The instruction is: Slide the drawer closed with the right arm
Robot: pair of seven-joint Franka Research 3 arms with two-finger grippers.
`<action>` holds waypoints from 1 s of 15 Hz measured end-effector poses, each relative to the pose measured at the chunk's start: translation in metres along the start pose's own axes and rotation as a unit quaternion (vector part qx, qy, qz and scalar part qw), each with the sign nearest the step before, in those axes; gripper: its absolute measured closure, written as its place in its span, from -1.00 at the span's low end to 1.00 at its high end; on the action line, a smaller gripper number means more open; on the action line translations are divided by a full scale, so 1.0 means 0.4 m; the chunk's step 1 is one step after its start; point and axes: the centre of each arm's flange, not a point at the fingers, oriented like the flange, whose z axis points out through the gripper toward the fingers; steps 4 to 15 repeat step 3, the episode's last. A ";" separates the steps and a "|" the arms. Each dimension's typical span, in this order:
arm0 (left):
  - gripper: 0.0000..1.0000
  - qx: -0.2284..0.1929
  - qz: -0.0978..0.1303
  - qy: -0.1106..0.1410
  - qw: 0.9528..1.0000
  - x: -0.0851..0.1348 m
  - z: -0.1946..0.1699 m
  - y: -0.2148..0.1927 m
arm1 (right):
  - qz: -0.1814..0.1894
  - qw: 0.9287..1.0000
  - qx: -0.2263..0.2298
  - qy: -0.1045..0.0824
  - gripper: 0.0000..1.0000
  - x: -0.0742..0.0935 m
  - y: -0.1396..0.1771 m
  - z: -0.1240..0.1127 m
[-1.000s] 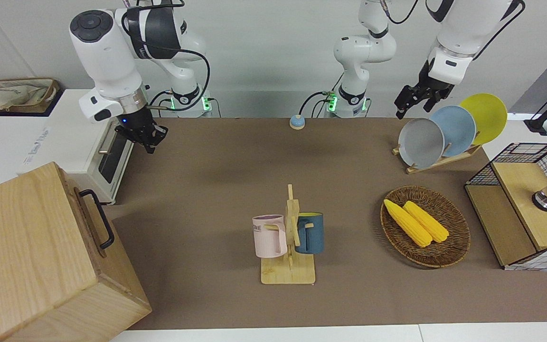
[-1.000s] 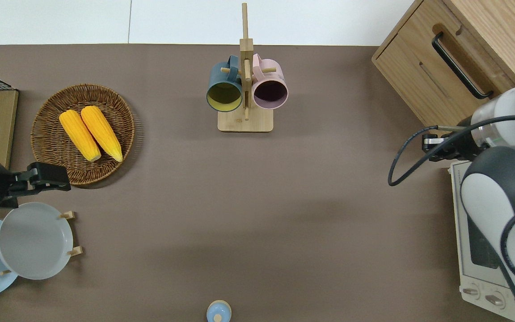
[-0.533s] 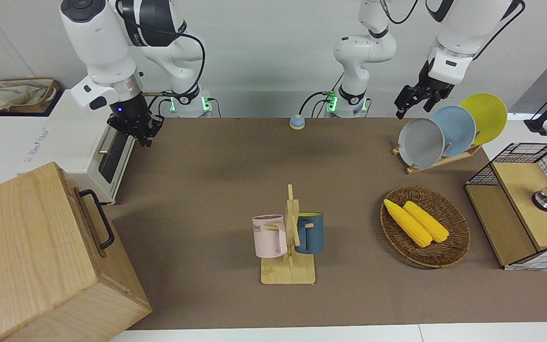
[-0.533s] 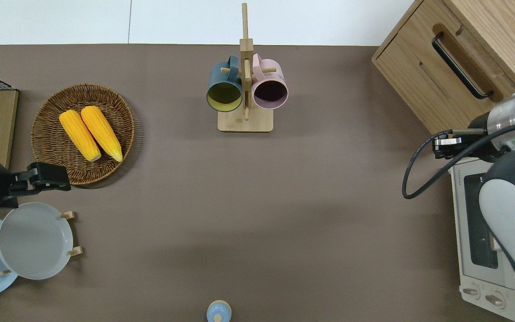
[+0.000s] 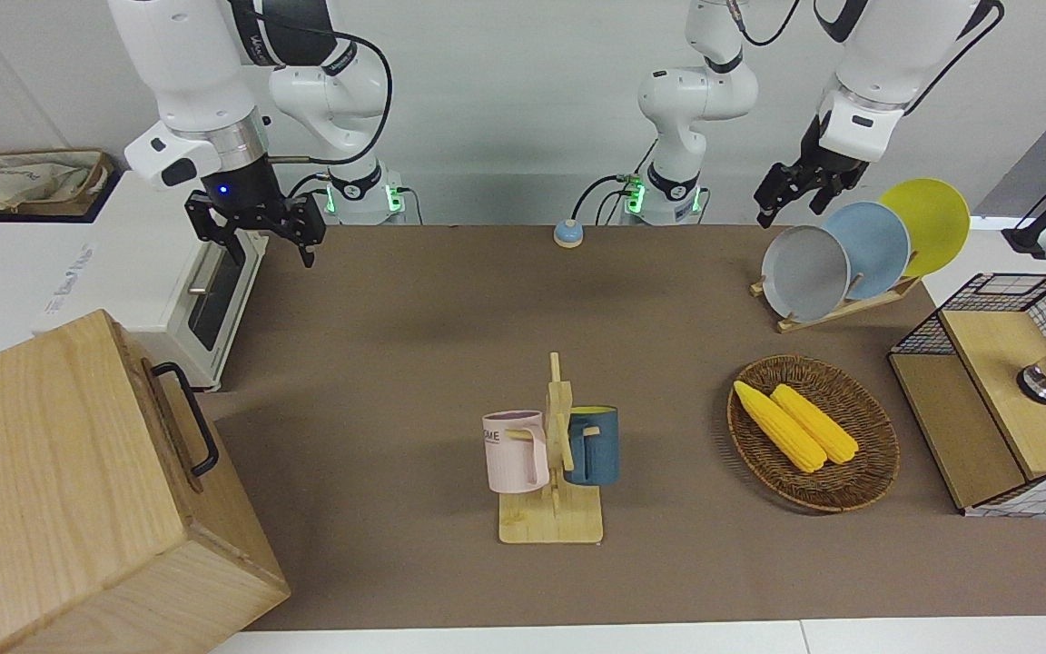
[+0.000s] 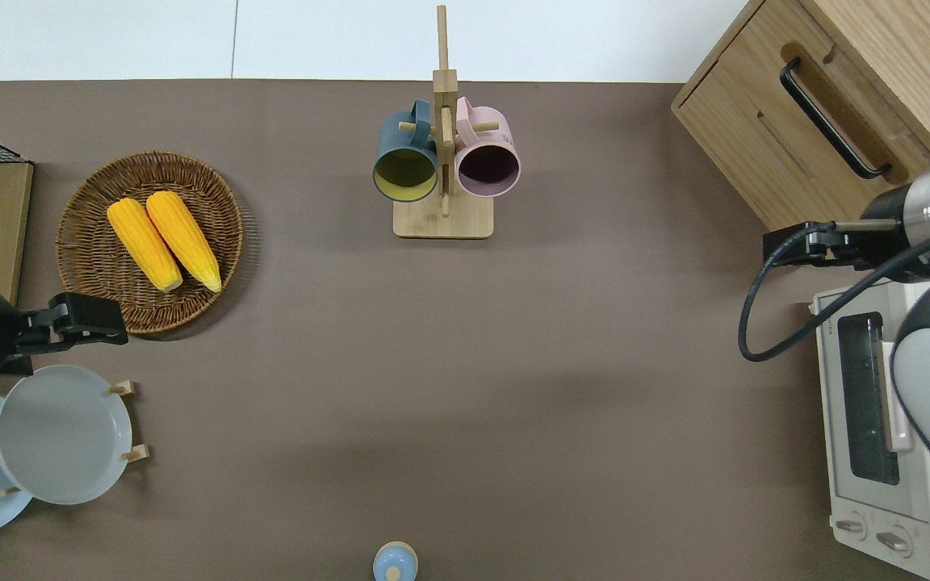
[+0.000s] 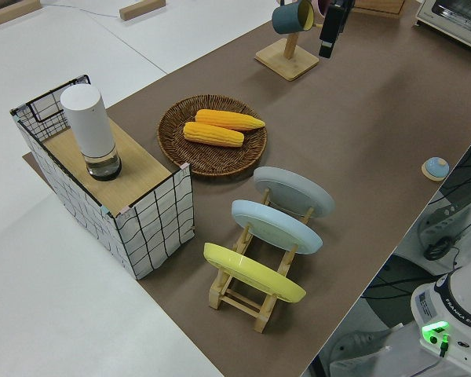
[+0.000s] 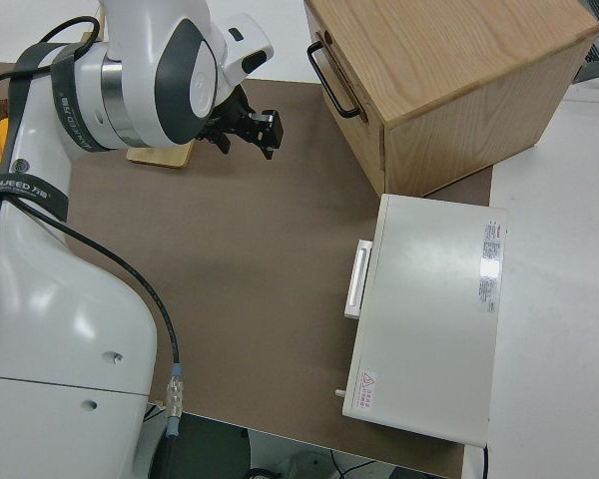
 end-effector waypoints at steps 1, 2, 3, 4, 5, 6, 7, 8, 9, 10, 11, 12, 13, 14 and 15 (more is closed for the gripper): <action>-0.99 0.000 0.000 0.000 1.000 0.000 0.000 0.000 | 0.002 1.000 0.006 0.002 -0.97 0.001 0.002 -0.006; -0.99 0.000 0.000 0.000 1.000 0.000 0.000 0.000 | 0.004 1.000 0.010 0.002 -0.97 0.002 0.005 -0.010; -0.99 0.000 0.000 0.000 1.000 0.000 0.000 0.000 | 0.005 1.000 0.011 0.002 -0.97 0.002 0.008 -0.012; -0.99 0.000 0.000 0.000 1.000 0.000 0.000 0.000 | 0.005 1.000 0.011 0.002 -0.97 0.002 0.008 -0.012; -0.99 0.000 0.000 0.000 1.000 0.000 0.000 0.000 | 0.005 1.000 0.011 0.002 -0.97 0.002 0.008 -0.012; -0.99 0.000 0.000 0.000 1.000 0.000 0.000 0.000 | 0.005 1.000 0.011 0.002 -0.97 0.002 0.008 -0.012; -0.99 0.000 0.000 0.000 1.000 0.000 0.000 0.000 | 0.005 1.000 0.011 0.002 -0.97 0.002 0.008 -0.012; -0.99 0.000 0.000 0.000 1.000 0.000 0.000 0.000 | 0.005 1.000 0.011 0.002 -0.97 0.002 0.008 -0.012; -0.99 0.000 0.000 0.000 1.000 0.000 0.000 0.000 | 0.005 1.000 0.011 0.002 -0.97 0.002 0.008 -0.012; -0.99 0.000 0.000 0.000 1.000 0.000 0.000 0.000 | 0.005 1.000 0.011 0.002 -0.97 0.002 0.008 -0.012; -0.99 0.000 0.000 0.000 1.000 0.000 0.000 0.000 | 0.005 1.000 0.011 0.002 -0.97 0.002 0.008 -0.012; -0.99 0.000 0.000 0.000 1.000 0.000 0.000 0.000 | 0.005 1.000 0.011 0.002 -0.97 0.002 0.008 -0.012; -0.99 0.000 0.000 0.000 1.000 0.000 0.000 0.000 | 0.005 1.000 0.011 0.002 -0.97 0.002 0.008 -0.012; -0.99 0.000 0.000 0.000 1.000 0.000 0.000 0.000 | 0.005 1.000 0.011 0.002 -0.97 0.002 0.008 -0.012; -0.99 0.000 0.000 0.000 1.000 0.000 0.000 0.000 | 0.005 1.000 0.011 0.002 -0.97 0.002 0.008 -0.012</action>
